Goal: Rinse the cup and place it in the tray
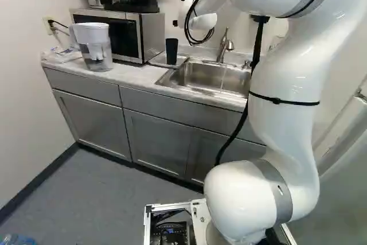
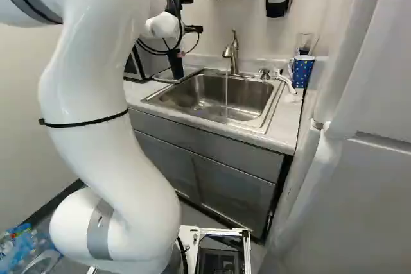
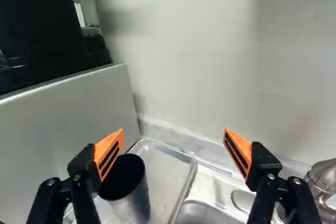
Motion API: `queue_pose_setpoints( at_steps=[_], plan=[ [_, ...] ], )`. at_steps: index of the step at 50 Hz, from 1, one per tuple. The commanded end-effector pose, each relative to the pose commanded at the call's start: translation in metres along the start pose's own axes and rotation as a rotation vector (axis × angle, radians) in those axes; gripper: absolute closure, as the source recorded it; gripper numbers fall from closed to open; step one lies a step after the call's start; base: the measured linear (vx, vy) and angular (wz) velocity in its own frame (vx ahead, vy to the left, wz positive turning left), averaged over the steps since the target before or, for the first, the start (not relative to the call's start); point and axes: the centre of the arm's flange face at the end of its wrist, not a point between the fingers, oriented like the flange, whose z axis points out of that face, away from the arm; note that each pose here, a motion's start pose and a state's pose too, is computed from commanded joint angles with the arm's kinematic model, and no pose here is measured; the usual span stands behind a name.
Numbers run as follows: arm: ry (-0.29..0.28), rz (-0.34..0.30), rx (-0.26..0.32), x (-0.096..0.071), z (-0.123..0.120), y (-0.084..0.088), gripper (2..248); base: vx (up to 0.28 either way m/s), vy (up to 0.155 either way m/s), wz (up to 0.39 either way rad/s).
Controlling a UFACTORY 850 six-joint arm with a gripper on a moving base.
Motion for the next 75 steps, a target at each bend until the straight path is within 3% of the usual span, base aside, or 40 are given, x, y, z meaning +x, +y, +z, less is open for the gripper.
queue_pose_setpoints(
  at_steps=[24, 42, 75],
  plan=[
    [-0.014, 0.007, -0.043, 0.020, -0.021, 0.027, 3, 0.000, 0.000, 0.000],
    [-0.049, 0.013, -0.077, 0.016, -0.034, 0.048, 3, 0.000, 0.000, 0.000],
    [-0.047, 0.024, -0.144, 0.016, -0.035, 0.089, 3, 0.000, 0.000, 0.000]
  ],
)
